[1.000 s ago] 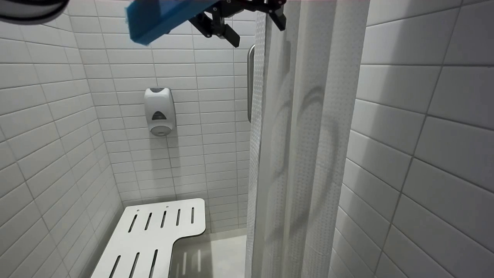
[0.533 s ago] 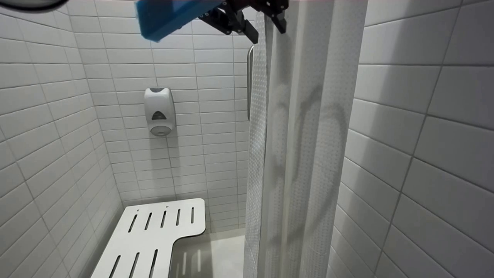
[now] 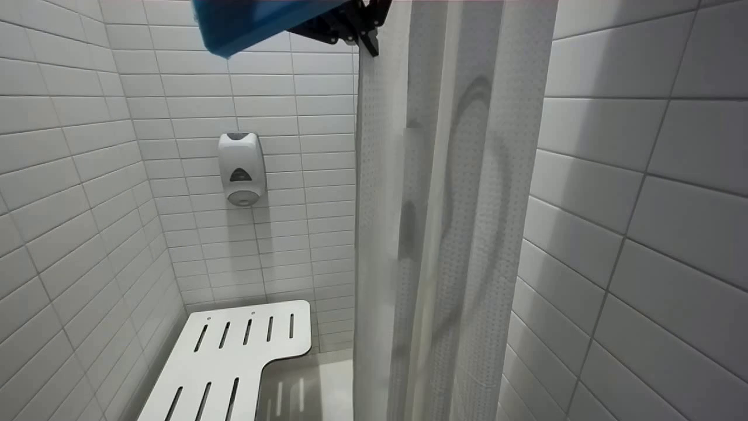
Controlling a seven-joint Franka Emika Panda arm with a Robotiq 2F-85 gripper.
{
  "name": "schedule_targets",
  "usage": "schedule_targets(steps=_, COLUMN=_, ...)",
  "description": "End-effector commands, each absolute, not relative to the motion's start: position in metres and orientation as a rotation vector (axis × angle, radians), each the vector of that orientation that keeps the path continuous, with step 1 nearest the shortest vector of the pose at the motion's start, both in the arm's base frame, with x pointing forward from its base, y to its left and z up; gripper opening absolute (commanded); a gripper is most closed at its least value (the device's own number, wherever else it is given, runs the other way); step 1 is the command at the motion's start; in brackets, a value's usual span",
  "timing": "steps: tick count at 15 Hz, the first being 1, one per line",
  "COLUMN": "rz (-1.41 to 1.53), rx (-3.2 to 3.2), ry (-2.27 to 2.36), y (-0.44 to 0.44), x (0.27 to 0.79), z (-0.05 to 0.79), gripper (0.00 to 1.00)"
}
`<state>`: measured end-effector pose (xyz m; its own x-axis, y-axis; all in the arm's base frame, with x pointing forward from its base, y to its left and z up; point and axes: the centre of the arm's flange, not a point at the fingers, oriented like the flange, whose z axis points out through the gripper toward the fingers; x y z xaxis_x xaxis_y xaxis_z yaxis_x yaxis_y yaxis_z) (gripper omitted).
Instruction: Pull the curtain to the left
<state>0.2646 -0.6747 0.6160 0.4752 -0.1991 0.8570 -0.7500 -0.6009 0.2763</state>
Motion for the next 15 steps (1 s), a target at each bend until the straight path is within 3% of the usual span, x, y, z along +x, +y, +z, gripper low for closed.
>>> schedule_targets(steps=1, rz=1.091, rx=2.129, ry=-0.687, y=-0.658, x=0.259, z=0.626, gripper=0.00)
schedule_targets(steps=15, rz=0.954, rx=2.321, ry=-0.352, y=-0.541, x=0.326, z=0.609, gripper=0.00)
